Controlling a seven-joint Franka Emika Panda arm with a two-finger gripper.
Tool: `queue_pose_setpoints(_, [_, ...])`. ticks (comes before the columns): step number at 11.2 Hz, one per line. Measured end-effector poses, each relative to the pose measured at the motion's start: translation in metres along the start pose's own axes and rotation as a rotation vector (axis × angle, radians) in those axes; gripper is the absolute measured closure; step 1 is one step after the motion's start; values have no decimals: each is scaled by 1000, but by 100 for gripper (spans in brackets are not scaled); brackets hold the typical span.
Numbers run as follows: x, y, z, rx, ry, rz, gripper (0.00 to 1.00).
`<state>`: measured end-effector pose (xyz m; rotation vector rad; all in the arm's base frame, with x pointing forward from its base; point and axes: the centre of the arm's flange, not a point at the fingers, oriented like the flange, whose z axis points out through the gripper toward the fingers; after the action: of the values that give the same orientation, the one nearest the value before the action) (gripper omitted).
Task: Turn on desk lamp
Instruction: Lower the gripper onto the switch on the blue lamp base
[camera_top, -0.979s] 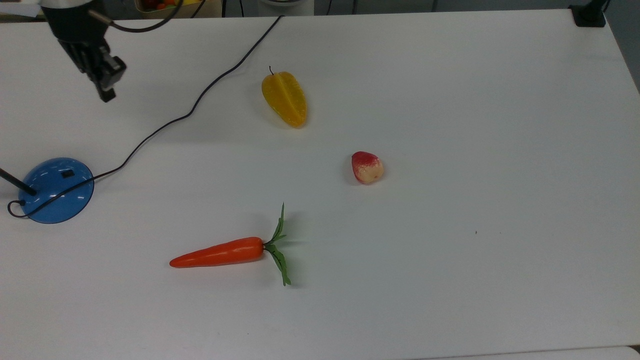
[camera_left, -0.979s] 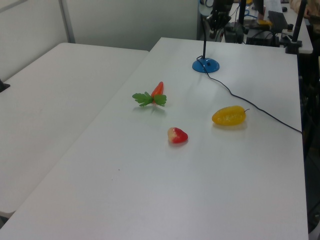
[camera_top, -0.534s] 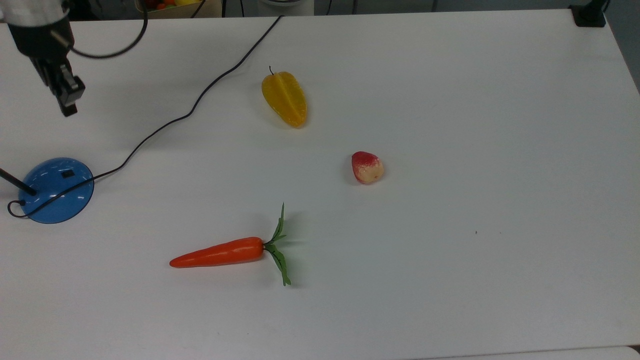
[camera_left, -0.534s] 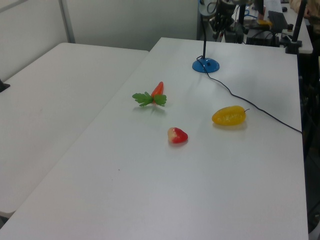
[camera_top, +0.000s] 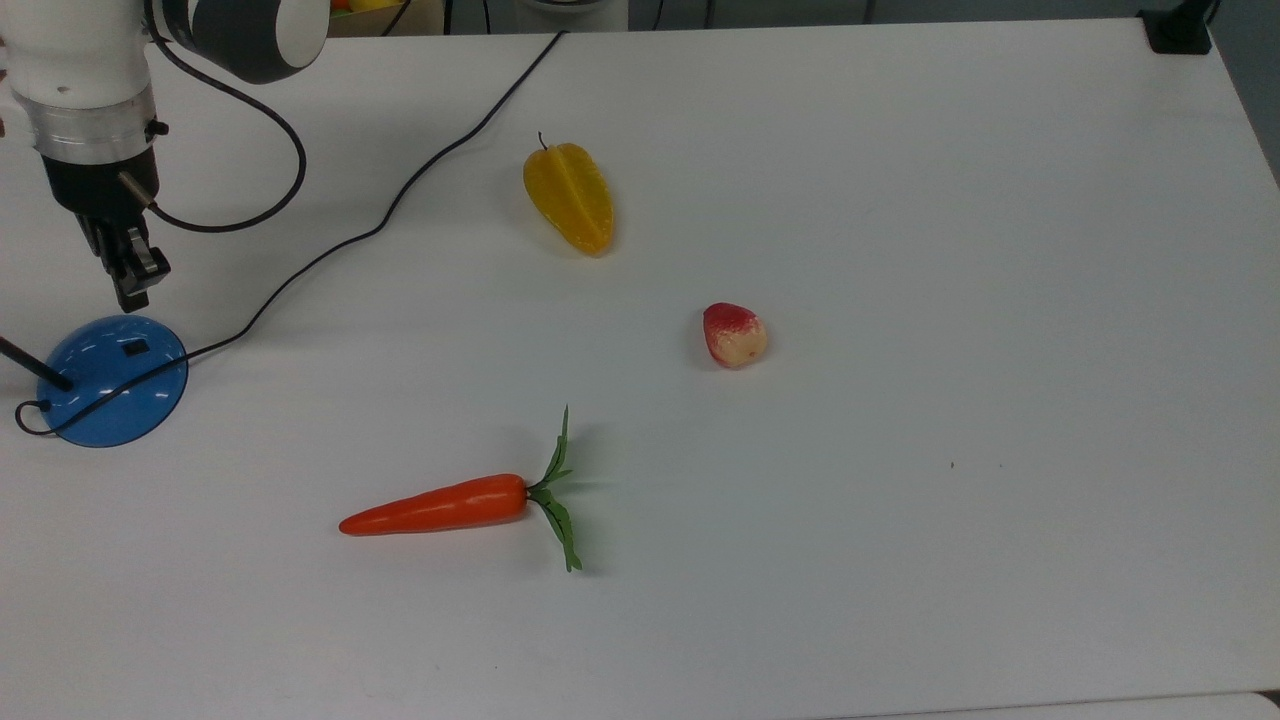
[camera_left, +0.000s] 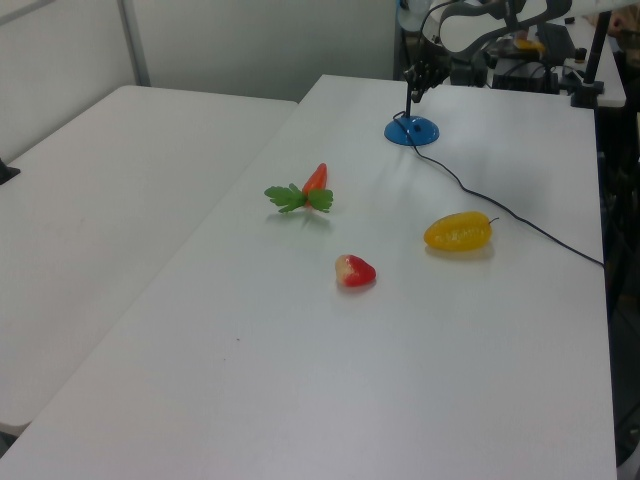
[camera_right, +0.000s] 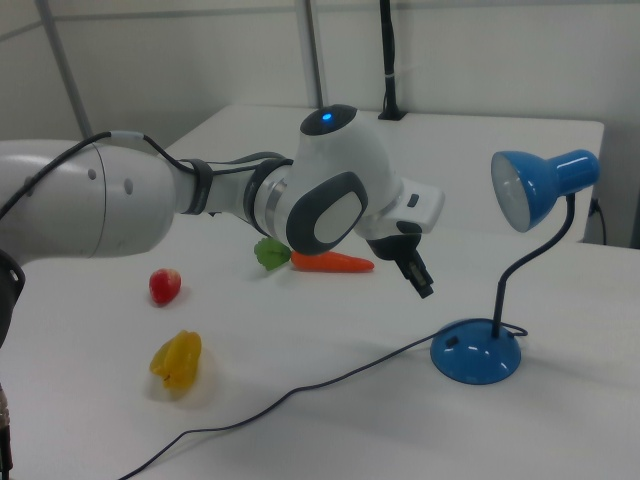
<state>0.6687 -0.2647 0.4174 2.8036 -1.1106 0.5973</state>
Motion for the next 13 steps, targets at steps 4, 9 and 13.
queue_pose_setpoints(4, [3,9,18,3,33,12,99])
queue_pose_setpoints(9, [-1,28,72,-33,70,37,99])
queue_pose_setpoints(13, [-1,36,91,-26,115,39,99])
